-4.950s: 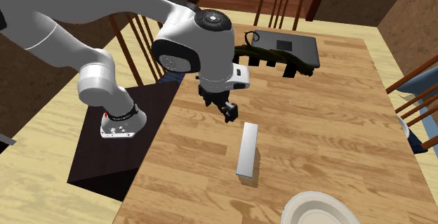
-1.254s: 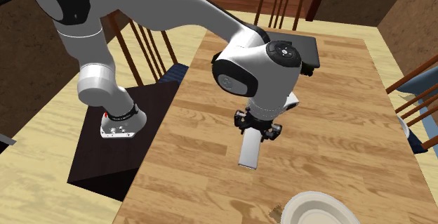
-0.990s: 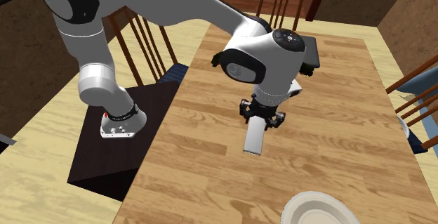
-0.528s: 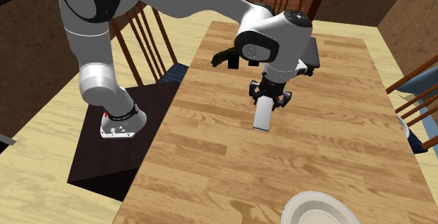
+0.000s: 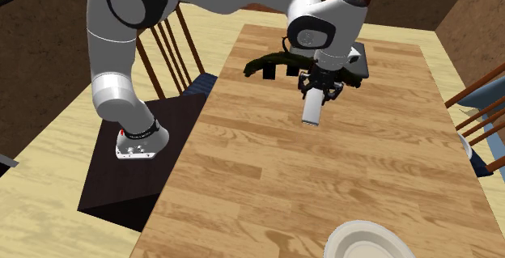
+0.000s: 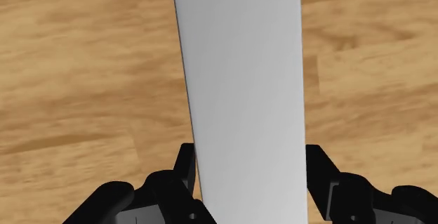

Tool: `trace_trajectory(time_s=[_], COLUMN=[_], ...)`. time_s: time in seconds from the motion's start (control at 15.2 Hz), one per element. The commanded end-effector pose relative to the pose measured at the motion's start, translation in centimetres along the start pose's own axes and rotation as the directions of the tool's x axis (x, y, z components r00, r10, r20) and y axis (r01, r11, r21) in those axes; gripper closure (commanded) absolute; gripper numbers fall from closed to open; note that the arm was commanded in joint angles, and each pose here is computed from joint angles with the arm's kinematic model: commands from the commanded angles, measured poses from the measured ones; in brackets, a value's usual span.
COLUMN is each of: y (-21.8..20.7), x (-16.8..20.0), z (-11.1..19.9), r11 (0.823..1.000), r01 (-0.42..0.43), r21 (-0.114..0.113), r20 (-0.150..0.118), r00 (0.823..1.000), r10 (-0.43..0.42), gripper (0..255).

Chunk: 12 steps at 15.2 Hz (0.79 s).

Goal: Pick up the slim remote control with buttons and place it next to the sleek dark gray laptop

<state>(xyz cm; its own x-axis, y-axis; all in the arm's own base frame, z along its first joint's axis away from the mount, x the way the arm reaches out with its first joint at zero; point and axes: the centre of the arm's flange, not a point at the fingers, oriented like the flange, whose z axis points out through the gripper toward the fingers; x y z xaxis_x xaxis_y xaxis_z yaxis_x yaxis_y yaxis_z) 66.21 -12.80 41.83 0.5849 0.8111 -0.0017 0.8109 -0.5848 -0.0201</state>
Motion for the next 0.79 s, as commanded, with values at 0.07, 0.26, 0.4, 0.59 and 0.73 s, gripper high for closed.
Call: trace_trajectory(time_s=[0.07, 0.26, 0.4, 0.59, 0.73], y=[0.2, 0.4, 0.6, 0.6, 0.6], x=[4.0, 7.9, 11.2, 11.2, 11.2], z=[0.0, 0.0, 0.0, 1.5, 2.6], r11=[1.000, 1.000, 1.000, 1.000, 1.000], r01=[-0.001, -0.001, -0.001, -0.001, -0.001], r21=[0.000, 0.000, 0.000, 0.000, 0.000], r20=[-0.001, -0.001, -0.001, -0.001, -0.001], r00=[1.000, 1.000, 1.000, 1.000, 1.000], r10=[0.001, 0.001, 0.001, 0.001, 0.001], gripper=[255, 255, 255, 255, 255])
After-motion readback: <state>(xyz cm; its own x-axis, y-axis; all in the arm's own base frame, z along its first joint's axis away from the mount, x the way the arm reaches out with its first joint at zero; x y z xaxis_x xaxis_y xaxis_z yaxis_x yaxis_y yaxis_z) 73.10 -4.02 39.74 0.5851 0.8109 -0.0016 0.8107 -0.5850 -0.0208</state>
